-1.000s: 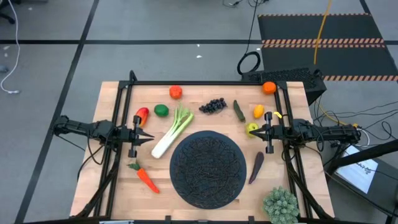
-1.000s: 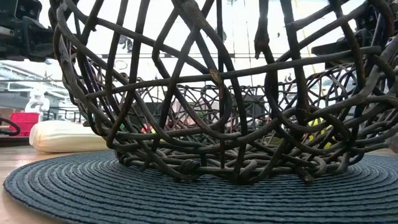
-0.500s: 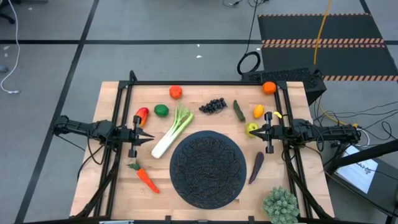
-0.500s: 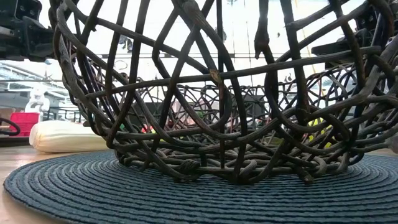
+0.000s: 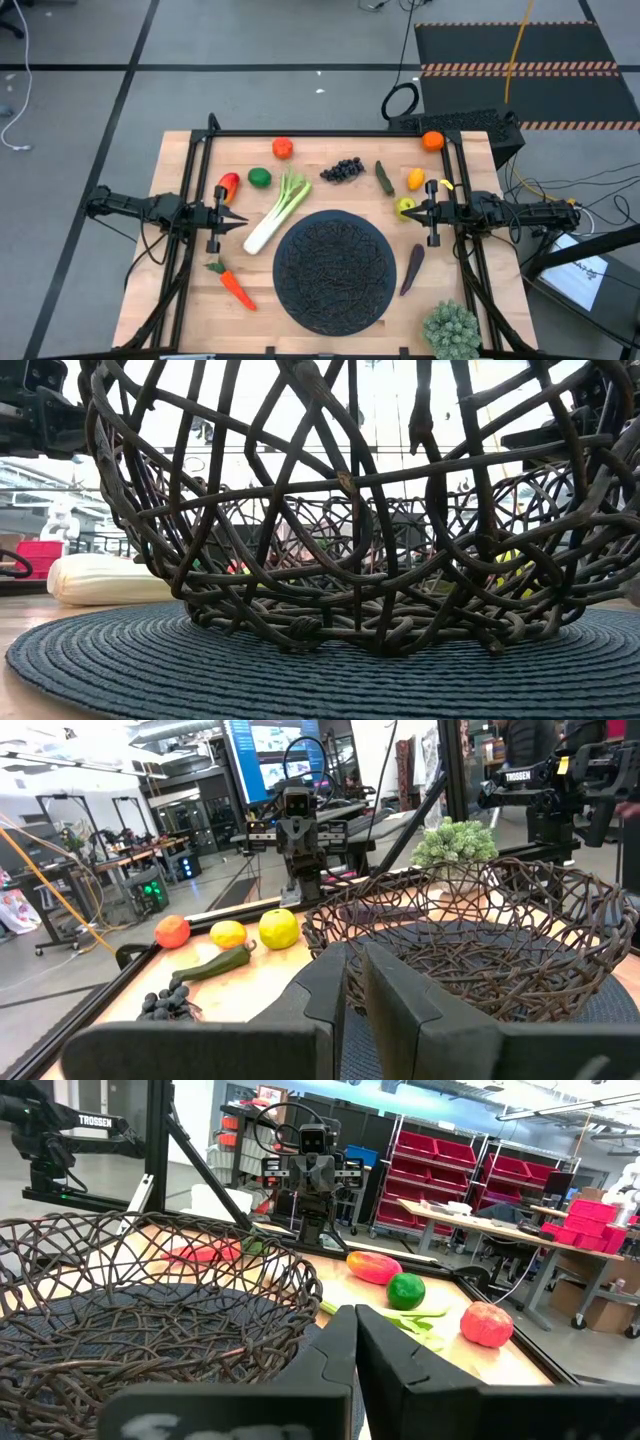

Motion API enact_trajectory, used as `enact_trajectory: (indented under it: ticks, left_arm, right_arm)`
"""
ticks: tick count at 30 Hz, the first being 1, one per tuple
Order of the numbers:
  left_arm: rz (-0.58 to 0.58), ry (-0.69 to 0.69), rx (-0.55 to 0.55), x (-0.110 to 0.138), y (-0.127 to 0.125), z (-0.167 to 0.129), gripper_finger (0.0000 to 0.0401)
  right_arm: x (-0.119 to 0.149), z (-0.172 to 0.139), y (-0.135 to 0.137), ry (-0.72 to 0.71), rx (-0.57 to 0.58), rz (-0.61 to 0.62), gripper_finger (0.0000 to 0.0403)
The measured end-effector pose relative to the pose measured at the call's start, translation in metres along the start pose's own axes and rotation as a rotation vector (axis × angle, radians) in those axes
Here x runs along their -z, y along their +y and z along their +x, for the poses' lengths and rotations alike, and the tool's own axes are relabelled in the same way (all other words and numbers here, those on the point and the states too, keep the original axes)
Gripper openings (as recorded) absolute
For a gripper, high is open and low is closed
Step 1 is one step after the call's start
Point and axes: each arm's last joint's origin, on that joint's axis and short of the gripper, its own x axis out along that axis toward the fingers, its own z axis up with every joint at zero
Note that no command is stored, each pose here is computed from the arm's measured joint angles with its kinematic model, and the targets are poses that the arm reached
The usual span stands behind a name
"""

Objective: Build produce basket

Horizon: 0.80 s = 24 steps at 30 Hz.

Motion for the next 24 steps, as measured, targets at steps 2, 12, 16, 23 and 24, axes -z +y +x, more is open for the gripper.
enact_trajectory:
  ticks: [2, 12, 16, 23, 24]
  left_arm:
    - [0.0, 0.0, 0.0, 0.0, 0.0, 0.0, 0.0042]
    - [0.0, 0.0, 0.0, -0.0001, 0.0, 0.0, 0.0042]
    - [0.0, 0.0, 0.0, 0.0, 0.0, 0.0, 0.0042]
    - [0.148, 0.002, -0.008, 0.0, 0.0002, 0.0, 0.0042]
    - [0.149, 0.002, -0.008, -0.0001, 0.0002, 0.0, 0.0042]
  right_arm:
    - [0.0001, 0.0, 0.0, 0.0, 0.0, 0.0, 0.0]
    - [0.0001, 0.0, 0.0, 0.0, 0.0, 0.0, 0.0]
    - [0.0001, 0.0, 0.0, 0.0, 0.0, 0.0, 0.0]
    - [0.0001, 0.0, 0.0, 0.0, 0.0, 0.0, 0.0]
    - [0.0001, 0.0, 0.0, 0.001, 0.0, 0.001, 0.0]
